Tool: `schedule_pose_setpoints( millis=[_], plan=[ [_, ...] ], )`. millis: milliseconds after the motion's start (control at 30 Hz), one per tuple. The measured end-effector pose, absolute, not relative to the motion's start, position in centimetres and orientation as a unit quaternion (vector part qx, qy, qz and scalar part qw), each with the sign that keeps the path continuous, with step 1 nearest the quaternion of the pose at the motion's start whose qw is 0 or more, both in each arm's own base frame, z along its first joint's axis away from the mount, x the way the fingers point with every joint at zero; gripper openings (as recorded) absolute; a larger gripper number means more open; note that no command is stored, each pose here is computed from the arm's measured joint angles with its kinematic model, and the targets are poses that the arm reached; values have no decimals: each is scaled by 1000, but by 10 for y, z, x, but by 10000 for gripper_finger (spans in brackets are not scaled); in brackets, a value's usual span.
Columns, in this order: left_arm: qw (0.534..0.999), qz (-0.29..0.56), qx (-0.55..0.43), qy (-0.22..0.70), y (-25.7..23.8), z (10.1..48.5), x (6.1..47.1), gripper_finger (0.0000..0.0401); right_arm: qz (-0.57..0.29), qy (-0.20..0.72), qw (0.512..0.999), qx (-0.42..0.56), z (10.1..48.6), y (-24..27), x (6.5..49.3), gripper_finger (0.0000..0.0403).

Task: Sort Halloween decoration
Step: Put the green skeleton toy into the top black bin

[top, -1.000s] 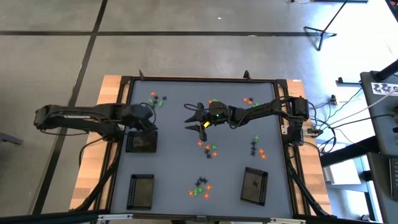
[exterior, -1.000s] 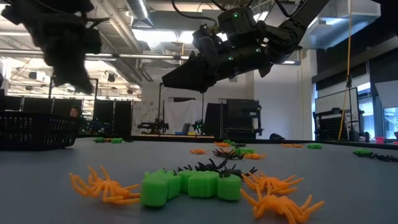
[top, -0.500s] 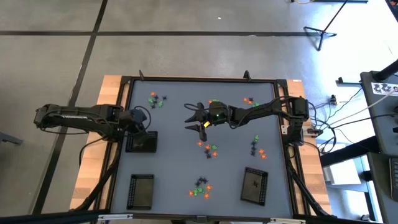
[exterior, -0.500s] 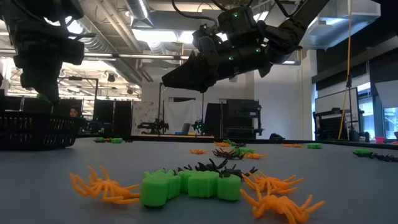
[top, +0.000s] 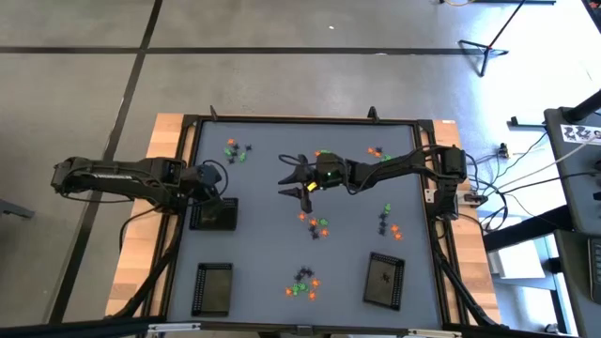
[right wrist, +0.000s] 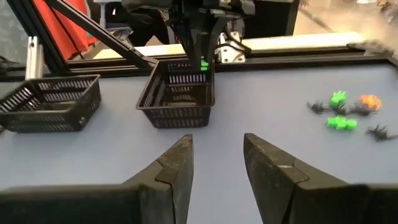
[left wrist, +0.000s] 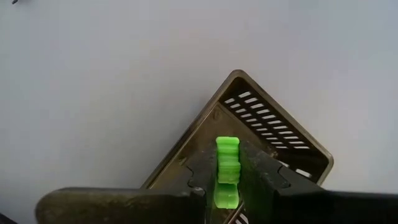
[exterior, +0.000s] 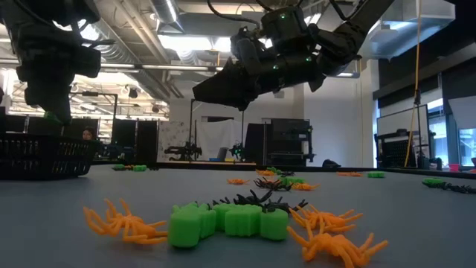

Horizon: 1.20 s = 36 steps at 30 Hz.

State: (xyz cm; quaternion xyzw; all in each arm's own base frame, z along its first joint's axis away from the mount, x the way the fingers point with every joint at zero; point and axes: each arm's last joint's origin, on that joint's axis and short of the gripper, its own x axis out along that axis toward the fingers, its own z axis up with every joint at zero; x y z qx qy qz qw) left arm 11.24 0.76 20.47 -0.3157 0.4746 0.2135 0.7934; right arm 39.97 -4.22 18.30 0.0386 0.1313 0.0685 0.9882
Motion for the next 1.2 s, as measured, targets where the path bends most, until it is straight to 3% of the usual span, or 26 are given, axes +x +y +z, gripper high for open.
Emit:
schedule_pose_setpoints(
  millis=[233,500,633,833,1200],
  plan=[
    [794,215,-315,474,8,205,112,51,124,66,990,26,243,-39,355,140],
    [794,216,-314,473,8,205,113,51,-57,-58,997,-6,251,-37,238,140],
    [795,216,-314,472,8,205,113,51,-40,-123,992,13,250,-30,204,140],
    [795,216,-314,472,8,205,113,51,24,-100,994,22,237,-24,190,140],
    [795,216,-314,472,8,205,113,51,21,11,999,42,215,-25,193,140]
  ],
)
